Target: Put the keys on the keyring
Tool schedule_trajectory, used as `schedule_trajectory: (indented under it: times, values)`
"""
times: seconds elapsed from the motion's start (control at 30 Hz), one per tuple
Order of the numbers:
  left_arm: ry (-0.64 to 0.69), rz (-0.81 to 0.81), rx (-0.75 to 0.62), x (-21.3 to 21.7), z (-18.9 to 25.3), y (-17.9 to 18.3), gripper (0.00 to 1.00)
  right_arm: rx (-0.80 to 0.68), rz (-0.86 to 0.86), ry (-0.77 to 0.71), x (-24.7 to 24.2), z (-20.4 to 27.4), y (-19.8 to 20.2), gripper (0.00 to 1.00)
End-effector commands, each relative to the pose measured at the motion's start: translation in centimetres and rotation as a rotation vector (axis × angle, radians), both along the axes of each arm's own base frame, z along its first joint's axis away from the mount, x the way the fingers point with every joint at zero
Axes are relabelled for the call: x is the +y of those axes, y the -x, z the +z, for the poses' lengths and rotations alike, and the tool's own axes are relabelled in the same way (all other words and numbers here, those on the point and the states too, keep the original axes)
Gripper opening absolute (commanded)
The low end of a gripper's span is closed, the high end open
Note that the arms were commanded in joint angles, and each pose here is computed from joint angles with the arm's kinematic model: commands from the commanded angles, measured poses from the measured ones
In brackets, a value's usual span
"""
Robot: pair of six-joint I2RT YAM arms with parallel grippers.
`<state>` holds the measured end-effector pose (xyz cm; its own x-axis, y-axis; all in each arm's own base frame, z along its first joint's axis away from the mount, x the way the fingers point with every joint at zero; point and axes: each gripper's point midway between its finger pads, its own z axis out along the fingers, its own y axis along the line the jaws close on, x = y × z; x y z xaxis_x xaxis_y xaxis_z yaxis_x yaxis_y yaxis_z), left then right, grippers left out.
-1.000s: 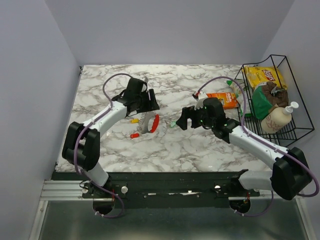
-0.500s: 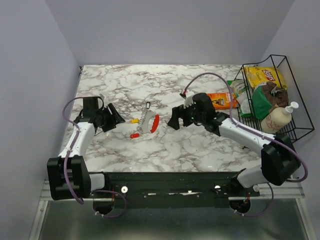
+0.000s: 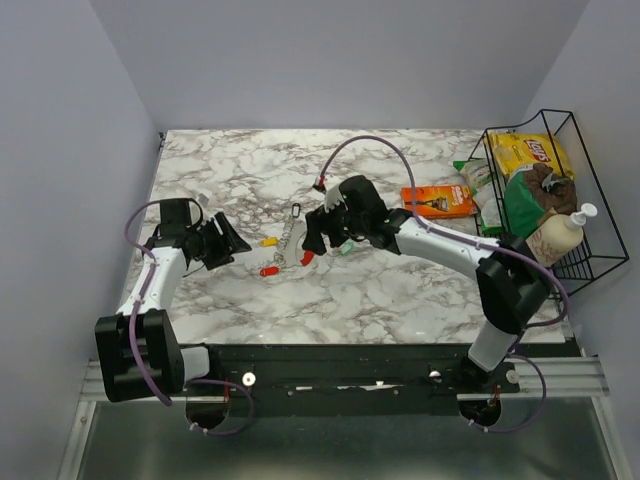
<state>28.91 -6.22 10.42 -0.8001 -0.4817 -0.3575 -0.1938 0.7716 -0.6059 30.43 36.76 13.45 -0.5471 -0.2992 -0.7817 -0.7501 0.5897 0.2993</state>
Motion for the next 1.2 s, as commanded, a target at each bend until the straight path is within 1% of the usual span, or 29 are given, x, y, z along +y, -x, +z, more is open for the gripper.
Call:
schedule_trajectory:
  times: [0.0, 0.03, 0.07, 0.1, 0.17, 0.23, 0.3, 0.33, 0.4, 0.47, 0.57, 0.8, 0.97, 1.13, 1.17]
  values:
    - [0.032, -0.047, 0.005, -0.6, -0.2, 0.1, 0.7, 0.051, 0.084, 0.025, 2.3, -1.5, 0.7, 0.8]
    - [0.029, -0.047, 0.003, -0.5, -0.2, 0.0, 0.7, 0.045, 0.093, 0.016, 3.0, -1.0, 0.4, 0.79]
    - [0.026, -0.049, 0.004, -0.5, -0.3, 0.0, 0.7, 0.049, 0.106, 0.015, 3.5, -1.2, 0.5, 0.75]
    - [0.027, -0.053, 0.007, -0.5, -0.4, 0.0, 0.7, 0.07, 0.119, 0.03, 4.2, -2.2, 0.7, 0.74]
    - [0.029, -0.061, 0.012, -0.6, -0.6, 0.0, 0.7, 0.069, 0.135, 0.018, 5.5, -1.9, 0.5, 0.72]
    - [0.027, -0.066, 0.014, -0.6, -0.7, 0.0, 0.7, 0.105, 0.155, 0.045, 6.4, -3.8, 0.9, 0.7]
    - [0.028, -0.071, 0.016, -0.6, -0.9, 0.0, 0.7, 0.109, 0.164, 0.038, 7.7, -3.7, 0.8, 0.69]
    - [0.03, -0.072, 0.017, -0.6, -0.9, 0.1, 0.7, 0.124, 0.161, 0.052, 8.0, -4.8, 0.8, 0.69]
    - [0.031, -0.078, 0.014, -0.7, -1.0, 0.1, 0.7, 0.123, 0.151, 0.053, 8.7, -4.8, 0.3, 0.65]
    - [0.032, -0.079, 0.014, -0.7, -1.1, 0.2, 0.7, 0.131, 0.124, 0.08, 8.6, -6.0, -0.2, 0.63]
    - [0.033, -0.08, 0.018, -0.7, -1.5, 0.4, 0.7, 0.14, 0.113, 0.096, 8.8, -7.0, -0.5, 0.58]
    - [0.026, -0.086, 0.021, -0.6, -1.5, 0.2, 0.7, 0.169, 0.093, 0.138, 8.5, -9.3, -0.6, 0.56]
    - [0.023, -0.087, 0.023, -0.6, -1.6, 0.1, 0.7, 0.188, 0.1, 0.143, 8.6, -10.2, -0.5, 0.48]
    - [0.023, -0.087, 0.034, -0.6, -1.8, 0.2, 0.7, 0.207, 0.117, 0.137, 8.9, -10.7, -0.2, 0.47]
    - [0.021, -0.084, 0.034, -0.5, -1.8, 0.2, 0.7, 0.209, 0.118, 0.137, 8.9, -10.8, -0.2, 0.45]
